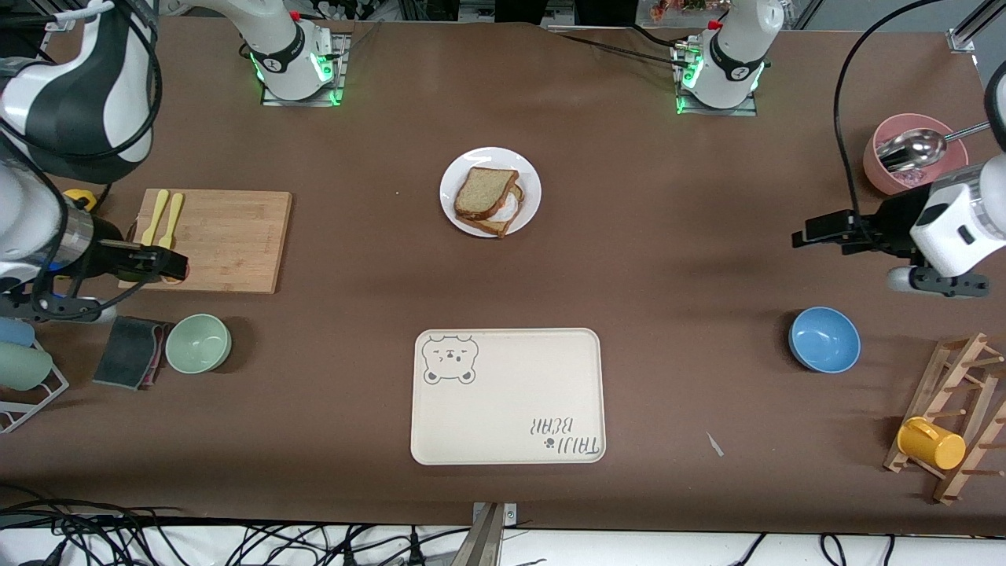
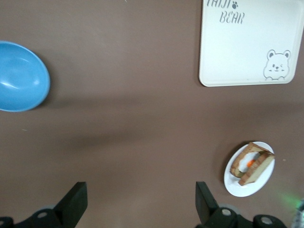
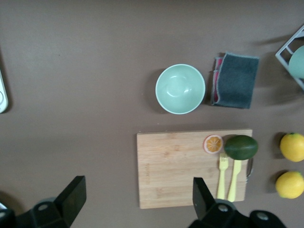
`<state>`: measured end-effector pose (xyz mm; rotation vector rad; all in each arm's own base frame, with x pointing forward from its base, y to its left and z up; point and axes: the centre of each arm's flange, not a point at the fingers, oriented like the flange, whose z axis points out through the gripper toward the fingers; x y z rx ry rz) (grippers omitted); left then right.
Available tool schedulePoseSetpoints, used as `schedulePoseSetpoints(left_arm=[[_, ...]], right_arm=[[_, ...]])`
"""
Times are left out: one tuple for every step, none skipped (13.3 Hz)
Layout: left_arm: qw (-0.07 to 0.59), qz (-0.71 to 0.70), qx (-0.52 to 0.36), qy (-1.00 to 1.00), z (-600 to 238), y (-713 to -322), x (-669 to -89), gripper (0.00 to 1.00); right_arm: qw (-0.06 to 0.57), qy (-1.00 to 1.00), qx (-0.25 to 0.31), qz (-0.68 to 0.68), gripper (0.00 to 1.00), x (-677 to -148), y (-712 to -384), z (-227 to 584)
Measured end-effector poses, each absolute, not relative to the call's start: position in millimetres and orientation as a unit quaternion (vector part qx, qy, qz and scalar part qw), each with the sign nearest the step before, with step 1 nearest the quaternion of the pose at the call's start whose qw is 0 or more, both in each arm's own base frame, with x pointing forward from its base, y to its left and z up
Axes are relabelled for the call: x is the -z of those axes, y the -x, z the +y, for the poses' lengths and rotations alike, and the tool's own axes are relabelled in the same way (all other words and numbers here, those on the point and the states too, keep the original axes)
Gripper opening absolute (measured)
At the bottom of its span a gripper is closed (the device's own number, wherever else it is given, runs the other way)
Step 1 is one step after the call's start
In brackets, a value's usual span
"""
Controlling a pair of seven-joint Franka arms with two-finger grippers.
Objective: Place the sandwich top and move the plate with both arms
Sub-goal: 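Retract the right gripper while the left gripper reaches toward the plate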
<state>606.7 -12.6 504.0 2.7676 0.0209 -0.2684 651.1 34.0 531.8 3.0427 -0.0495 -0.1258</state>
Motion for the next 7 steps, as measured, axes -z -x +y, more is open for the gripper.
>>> schedulePoseSetpoints(left_arm=[[0.206, 0.015, 0.112, -0.972, -18.1, -602.7, -486.3, 1.00], [0.228, 0.023, 0.128, -0.965, -22.6, -597.8, -468.2, 1.00], [0.242, 0.024, 0.141, -0.960, -25.2, -593.1, -453.5, 1.00], [0.249, 0.017, 0.150, -0.957, -26.5, -588.9, -442.2, 1.00], [0.253, 0.006, 0.156, -0.955, -26.9, -585.2, -432.6, 1.00], [0.263, -0.008, 0.160, -0.952, -28.3, -582.1, -423.8, 1.00], [0.283, -0.018, 0.165, -0.945, -31.5, -579.1, -412.5, 1.00]], right_arm=[[0.049, -0.998, 0.040, -0.011, 1.00, -534.3, -650.7, 27.8], [0.050, -0.998, 0.039, -0.007, 1.00, -535.9, -650.3, 23.5], [0.051, -0.998, 0.040, -0.001, 1.00, -536.5, -649.9, 21.4], [0.057, -0.997, 0.047, 0.010, 1.00, -535.7, -648.4, 22.4], [0.063, -0.996, 0.057, 0.018, 1.00, -533.7, -646.5, 26.1], [0.061, -0.996, 0.061, 0.024, 1.00, -532.0, -646.1, 30.7], [0.050, -0.996, 0.061, 0.031, 1.00, -531.6, -646.4, 32.9]])
